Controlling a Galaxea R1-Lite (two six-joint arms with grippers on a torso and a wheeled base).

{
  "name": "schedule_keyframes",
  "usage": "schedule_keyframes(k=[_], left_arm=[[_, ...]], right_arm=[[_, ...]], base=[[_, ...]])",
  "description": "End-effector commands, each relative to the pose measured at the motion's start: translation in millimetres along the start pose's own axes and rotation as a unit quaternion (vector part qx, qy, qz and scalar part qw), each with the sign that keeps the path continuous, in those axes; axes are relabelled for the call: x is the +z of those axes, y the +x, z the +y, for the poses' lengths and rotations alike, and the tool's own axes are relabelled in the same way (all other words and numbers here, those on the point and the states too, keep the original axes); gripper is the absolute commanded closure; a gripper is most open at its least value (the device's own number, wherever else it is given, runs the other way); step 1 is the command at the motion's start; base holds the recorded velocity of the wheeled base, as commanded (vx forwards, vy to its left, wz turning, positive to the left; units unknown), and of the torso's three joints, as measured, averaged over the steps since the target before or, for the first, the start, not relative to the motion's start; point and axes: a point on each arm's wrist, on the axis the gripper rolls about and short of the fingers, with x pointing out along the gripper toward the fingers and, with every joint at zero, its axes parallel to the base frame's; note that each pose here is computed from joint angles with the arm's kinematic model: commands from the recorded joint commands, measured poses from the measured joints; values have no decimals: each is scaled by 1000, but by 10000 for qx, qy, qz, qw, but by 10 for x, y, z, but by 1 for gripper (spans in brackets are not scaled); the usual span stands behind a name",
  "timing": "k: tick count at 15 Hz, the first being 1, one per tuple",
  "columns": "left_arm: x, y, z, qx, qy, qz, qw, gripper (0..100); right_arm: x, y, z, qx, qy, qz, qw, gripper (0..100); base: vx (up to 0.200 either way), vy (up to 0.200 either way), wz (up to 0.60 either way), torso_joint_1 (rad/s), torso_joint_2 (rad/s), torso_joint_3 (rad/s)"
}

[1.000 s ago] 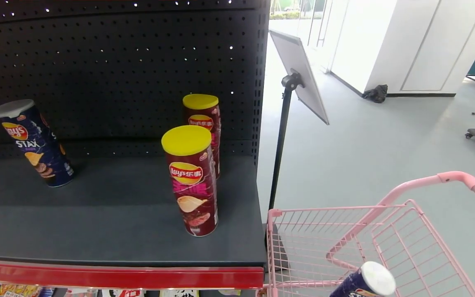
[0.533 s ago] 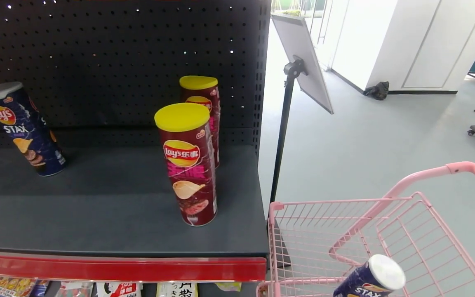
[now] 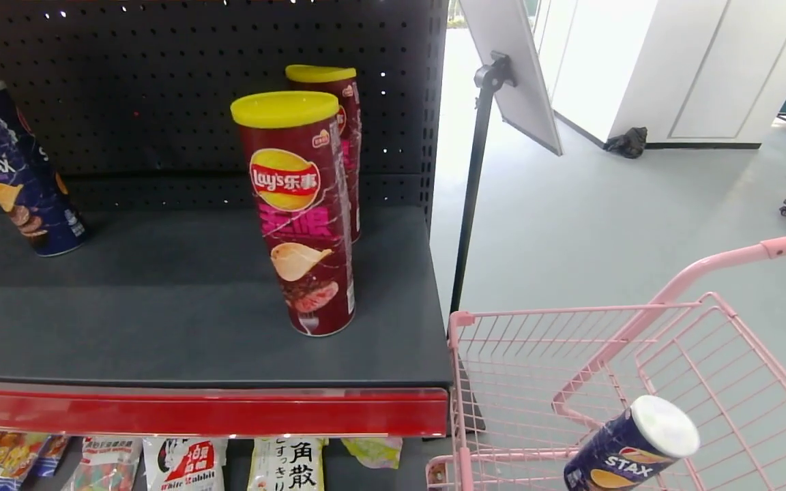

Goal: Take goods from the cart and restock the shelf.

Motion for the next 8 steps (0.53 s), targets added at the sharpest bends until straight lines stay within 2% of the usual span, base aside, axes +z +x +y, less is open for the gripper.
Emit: schedule_keyframes(k=[1, 7, 8], left_arm=[[0, 1, 0, 1, -1, 5, 10000, 0], [0, 1, 0, 1, -1, 5, 10000, 0], [0, 1, 0, 1, -1, 5, 10000, 0]], right_arm=[[0, 1, 0, 2, -1, 6, 10000, 0], [0, 1, 0, 2, -1, 6, 10000, 0], [0, 1, 0, 2, -1, 6, 10000, 0]], base=[[-200, 0, 0, -207, 559, 325], [-200, 0, 0, -192, 522, 336], [0, 0, 0, -159, 500, 334]])
